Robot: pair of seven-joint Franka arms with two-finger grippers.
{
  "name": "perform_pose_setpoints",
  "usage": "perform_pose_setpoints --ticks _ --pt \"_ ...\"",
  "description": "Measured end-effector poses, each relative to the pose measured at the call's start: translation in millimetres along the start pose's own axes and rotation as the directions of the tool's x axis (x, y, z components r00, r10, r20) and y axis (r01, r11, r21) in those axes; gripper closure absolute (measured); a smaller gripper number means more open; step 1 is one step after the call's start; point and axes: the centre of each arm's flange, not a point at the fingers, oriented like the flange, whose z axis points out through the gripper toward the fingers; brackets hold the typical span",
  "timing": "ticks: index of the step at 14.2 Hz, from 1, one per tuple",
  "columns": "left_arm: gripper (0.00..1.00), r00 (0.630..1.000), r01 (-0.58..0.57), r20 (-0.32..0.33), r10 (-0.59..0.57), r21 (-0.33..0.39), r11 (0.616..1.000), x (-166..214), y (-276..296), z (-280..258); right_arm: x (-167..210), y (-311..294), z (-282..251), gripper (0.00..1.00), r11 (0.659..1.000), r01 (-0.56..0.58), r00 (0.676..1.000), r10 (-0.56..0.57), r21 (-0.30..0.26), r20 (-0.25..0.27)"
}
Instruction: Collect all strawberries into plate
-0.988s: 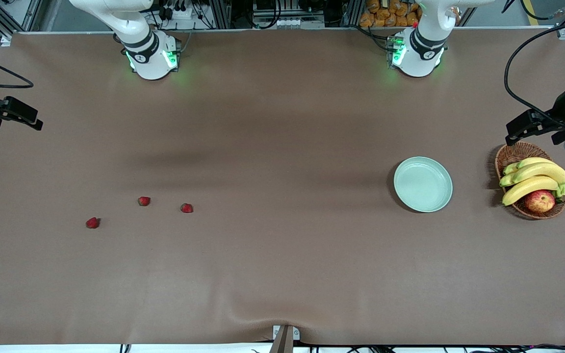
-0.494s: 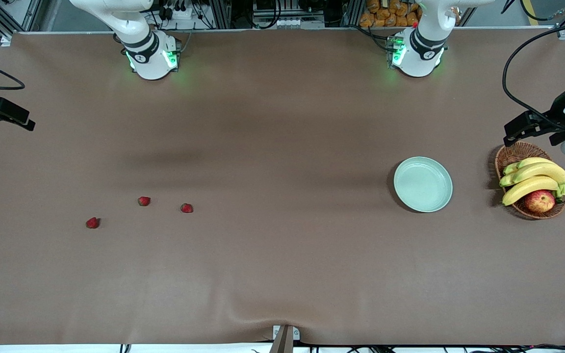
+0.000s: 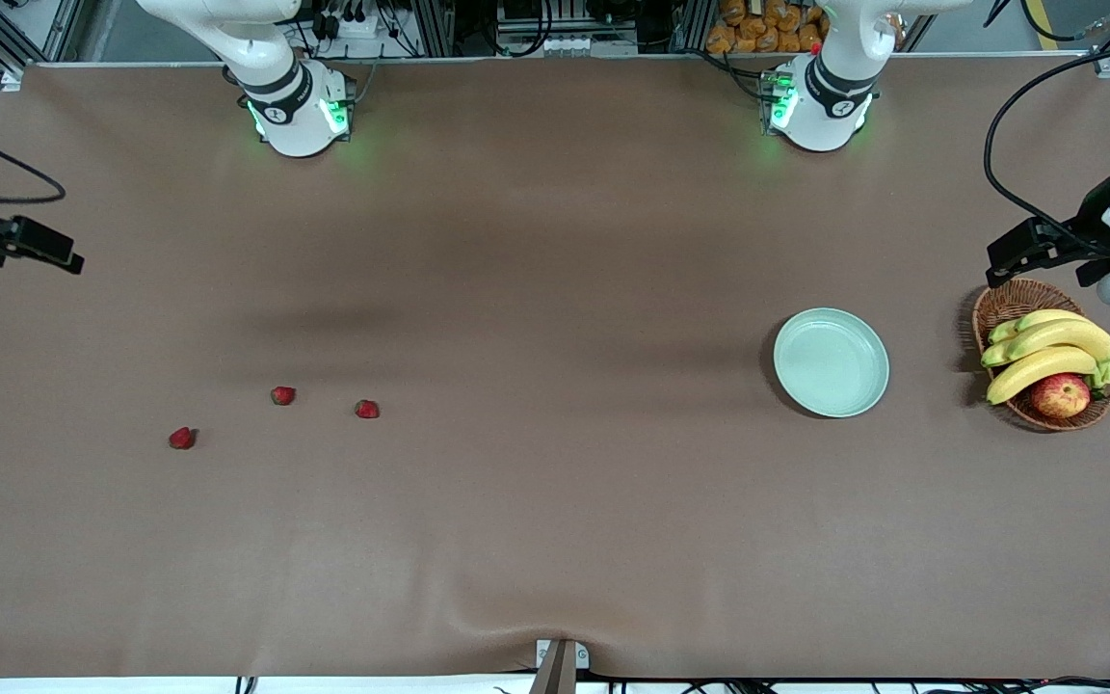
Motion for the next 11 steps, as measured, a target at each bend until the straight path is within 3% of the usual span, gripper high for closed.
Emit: perform_pose_setpoints --ticks 4,6,8,11 --pt "0.00 1.000 -0.006 0.002 0.006 0.000 1.000 0 3 1 36 13 51 0.00 1.000 -0.025 0.999 0.025 -0.005 0.026" --pt "0.00 1.000 -0.006 0.002 0.006 0.000 1.000 0 4 1 48 2 74 0.00 1.000 -0.017 0.998 0.016 0.018 0.053" --pt "0.00 1.000 -0.006 0.004 0.006 0.000 1.000 0 3 2 52 -28 86 0.00 0.997 0.009 0.997 -0.015 0.082 0.073" --pt "0.00 1.000 -0.003 0.006 0.003 0.000 1.000 1 2 2 51 -97 102 0.00 0.992 0.078 0.991 -0.088 0.102 0.101"
